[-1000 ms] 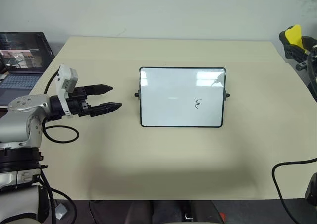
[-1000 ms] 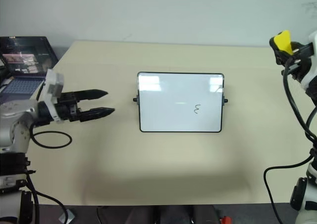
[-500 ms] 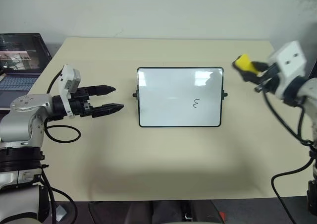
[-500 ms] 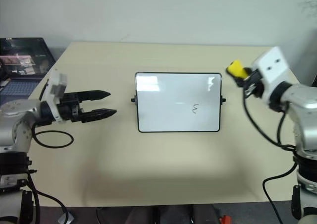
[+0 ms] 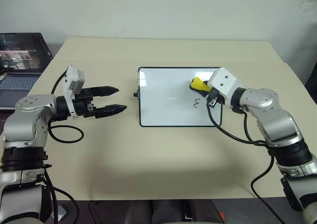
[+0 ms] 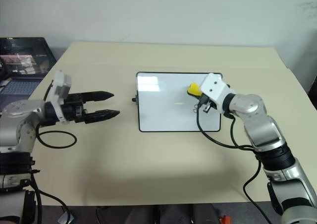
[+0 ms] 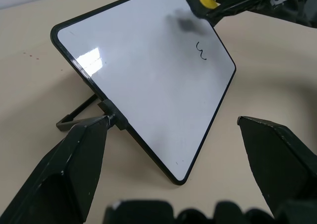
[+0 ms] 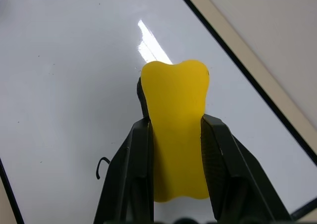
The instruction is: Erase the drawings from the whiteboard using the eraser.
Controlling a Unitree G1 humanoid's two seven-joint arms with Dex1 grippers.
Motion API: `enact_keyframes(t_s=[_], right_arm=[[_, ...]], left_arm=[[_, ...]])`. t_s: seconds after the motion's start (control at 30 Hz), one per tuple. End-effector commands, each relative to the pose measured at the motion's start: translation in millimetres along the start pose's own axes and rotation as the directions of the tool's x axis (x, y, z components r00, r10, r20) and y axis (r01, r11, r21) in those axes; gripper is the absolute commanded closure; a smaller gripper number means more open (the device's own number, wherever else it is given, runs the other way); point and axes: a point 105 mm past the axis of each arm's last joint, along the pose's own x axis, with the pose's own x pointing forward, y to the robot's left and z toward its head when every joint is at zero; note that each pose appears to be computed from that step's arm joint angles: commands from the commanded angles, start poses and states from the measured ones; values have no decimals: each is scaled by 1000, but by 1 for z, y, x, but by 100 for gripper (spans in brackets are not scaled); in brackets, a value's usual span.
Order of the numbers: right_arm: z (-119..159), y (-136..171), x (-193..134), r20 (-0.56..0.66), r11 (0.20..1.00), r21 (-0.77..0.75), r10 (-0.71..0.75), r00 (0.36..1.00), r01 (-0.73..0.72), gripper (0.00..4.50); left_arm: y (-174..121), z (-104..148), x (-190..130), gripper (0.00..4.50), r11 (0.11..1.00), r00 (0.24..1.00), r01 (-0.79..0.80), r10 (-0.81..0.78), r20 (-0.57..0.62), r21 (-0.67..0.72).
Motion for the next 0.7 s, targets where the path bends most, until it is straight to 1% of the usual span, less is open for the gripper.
enact_keyframes(t_s=[0.03, 0.23, 0.5, 0.7], right_arm=[[14, -10, -2, 39, 997, -64, -29, 999, 32, 353], [2, -7, 3, -22, 993, -113, -26, 999, 23, 353], [-16, -4, 3, -131, 979, -201, -19, 991, -8, 353], [-25, -2, 5, -178, 973, -229, -26, 984, -16, 353]], left_arm=[[-2, 13, -4, 0, 999, 1000, -3, 2, 22, 47], [-3, 13, -4, 0, 999, 1000, -5, 4, 22, 46], [-5, 13, -2, 0, 999, 1000, 6, -7, 24, 45], [-5, 12, 0, 0, 999, 1000, 12, -13, 23, 44]])
